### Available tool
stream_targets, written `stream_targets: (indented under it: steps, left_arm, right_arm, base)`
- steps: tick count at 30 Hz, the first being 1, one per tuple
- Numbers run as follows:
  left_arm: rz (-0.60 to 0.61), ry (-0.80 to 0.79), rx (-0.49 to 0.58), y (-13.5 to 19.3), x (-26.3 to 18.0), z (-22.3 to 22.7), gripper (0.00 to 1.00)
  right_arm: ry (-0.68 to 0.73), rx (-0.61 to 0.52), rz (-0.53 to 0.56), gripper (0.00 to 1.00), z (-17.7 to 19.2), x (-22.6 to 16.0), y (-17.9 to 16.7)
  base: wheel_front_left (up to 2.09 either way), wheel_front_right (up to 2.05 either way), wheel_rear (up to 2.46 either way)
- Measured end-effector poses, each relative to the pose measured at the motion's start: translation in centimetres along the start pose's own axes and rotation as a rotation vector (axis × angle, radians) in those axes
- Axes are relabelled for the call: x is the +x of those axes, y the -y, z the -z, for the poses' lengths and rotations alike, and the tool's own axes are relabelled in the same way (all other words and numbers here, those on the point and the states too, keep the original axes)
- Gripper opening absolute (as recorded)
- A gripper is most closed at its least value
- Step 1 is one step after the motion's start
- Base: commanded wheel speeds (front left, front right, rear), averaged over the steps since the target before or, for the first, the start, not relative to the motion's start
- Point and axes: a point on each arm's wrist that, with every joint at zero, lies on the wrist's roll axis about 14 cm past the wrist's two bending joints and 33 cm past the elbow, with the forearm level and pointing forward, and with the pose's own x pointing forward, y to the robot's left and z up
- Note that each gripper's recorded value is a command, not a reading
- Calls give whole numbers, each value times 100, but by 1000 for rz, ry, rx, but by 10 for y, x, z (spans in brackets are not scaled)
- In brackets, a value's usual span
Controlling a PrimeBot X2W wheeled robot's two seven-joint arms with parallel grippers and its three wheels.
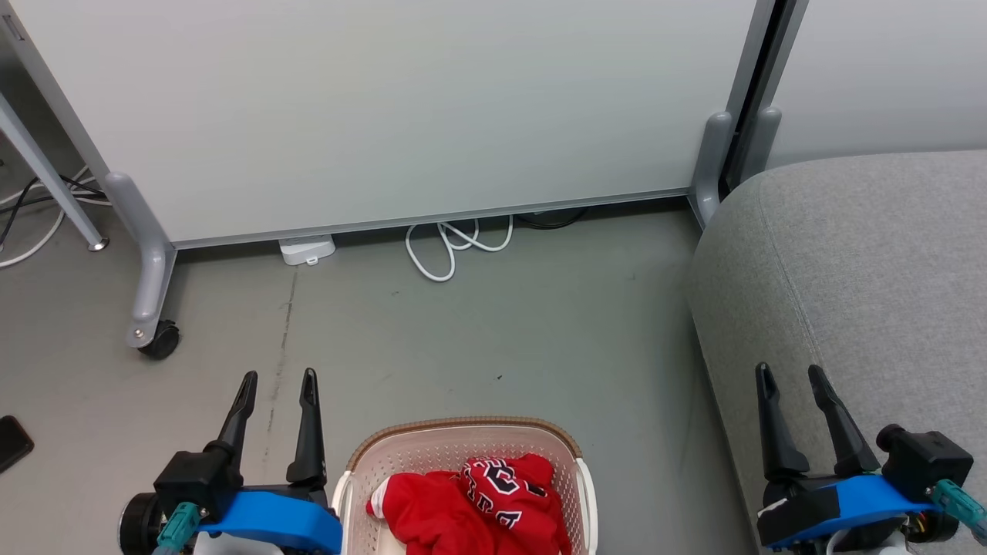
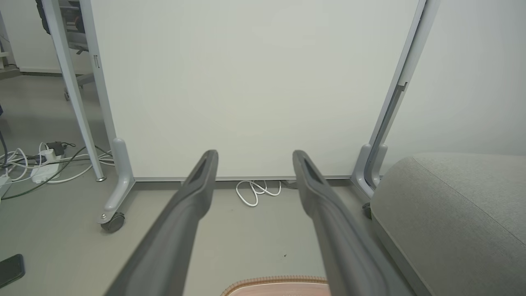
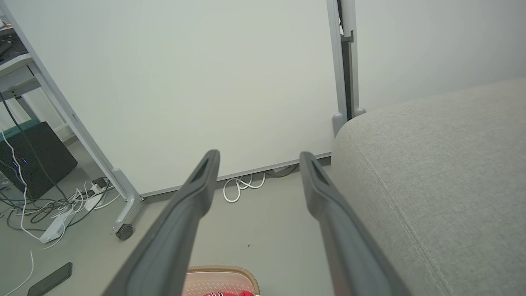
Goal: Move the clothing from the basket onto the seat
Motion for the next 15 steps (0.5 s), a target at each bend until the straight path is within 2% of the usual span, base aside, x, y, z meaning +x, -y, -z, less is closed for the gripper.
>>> stream_targets:
  steps: [15]
  left_arm:
    - [-8,18,11,-1,-3,0,100]
  right_arm:
    - [22,-97,-29,100,-4,0,-5]
  base:
    - [0,0,0]
